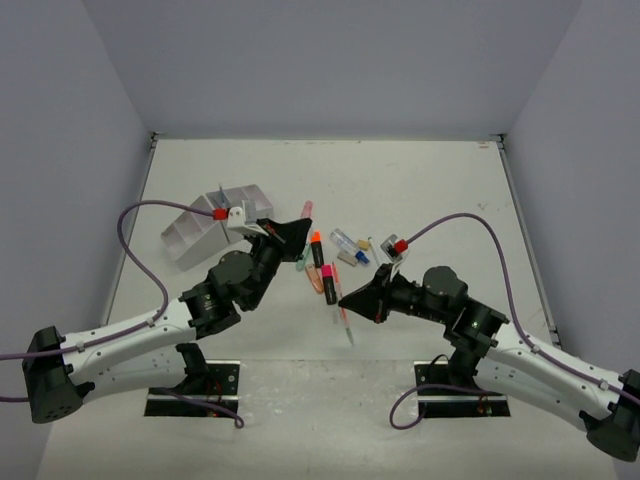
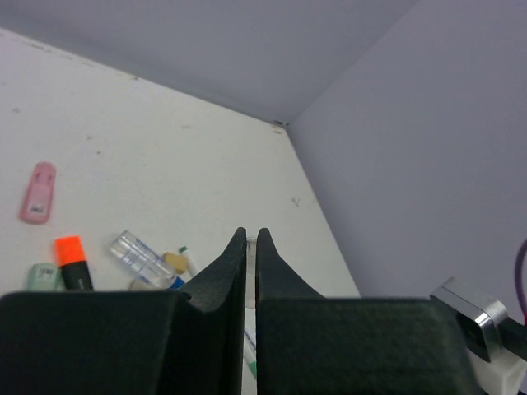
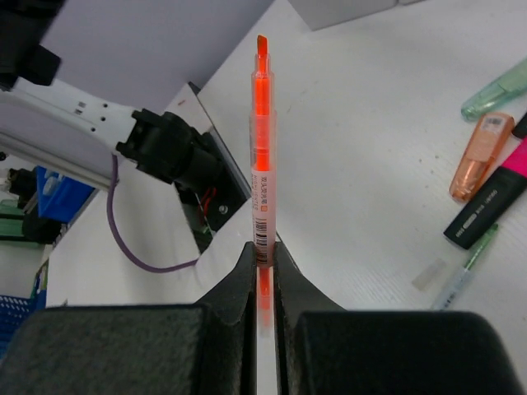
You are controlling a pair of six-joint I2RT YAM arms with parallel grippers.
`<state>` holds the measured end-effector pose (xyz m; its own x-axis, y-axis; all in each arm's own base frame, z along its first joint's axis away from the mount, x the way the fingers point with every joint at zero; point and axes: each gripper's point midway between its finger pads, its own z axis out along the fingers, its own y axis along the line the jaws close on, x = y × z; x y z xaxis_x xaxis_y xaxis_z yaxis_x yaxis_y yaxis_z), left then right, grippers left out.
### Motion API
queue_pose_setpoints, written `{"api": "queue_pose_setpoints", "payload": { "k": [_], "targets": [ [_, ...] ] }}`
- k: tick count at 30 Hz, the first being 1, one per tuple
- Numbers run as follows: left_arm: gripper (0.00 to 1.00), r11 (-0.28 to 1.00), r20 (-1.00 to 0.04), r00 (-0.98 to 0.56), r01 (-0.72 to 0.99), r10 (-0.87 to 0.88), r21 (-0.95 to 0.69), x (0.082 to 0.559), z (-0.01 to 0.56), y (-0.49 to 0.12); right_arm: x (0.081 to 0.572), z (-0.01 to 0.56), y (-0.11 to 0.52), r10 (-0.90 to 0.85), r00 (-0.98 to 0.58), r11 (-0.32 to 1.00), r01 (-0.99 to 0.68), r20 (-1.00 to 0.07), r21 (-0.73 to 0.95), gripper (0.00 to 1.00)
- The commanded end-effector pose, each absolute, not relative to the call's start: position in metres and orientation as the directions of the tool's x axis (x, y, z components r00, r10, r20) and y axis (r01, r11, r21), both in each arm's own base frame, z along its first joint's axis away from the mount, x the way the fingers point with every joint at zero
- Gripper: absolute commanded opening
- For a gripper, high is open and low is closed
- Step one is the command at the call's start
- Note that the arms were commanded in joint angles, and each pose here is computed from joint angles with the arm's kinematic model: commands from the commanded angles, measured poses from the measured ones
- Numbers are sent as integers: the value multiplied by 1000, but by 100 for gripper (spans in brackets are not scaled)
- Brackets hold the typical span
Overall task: Sort the stationery into containers
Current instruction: Close the pen cap on the pen.
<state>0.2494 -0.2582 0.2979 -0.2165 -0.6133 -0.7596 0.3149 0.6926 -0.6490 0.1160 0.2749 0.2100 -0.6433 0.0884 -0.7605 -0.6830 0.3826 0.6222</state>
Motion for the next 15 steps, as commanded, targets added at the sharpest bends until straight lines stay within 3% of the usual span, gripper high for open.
{"api": "queue_pose_setpoints", "payload": {
  "k": [1, 15],
  "targets": [
    [0, 526, -689, -175, 524, -703, -670, 233, 352, -275, 112, 266, 281, 192, -578, 260, -750, -793, 609, 0],
    [0, 454, -659, -281, 539, -697, -710, 224, 340, -293, 128, 266, 282, 179, -575, 350, -721, -799, 597, 0]
  ]
}}
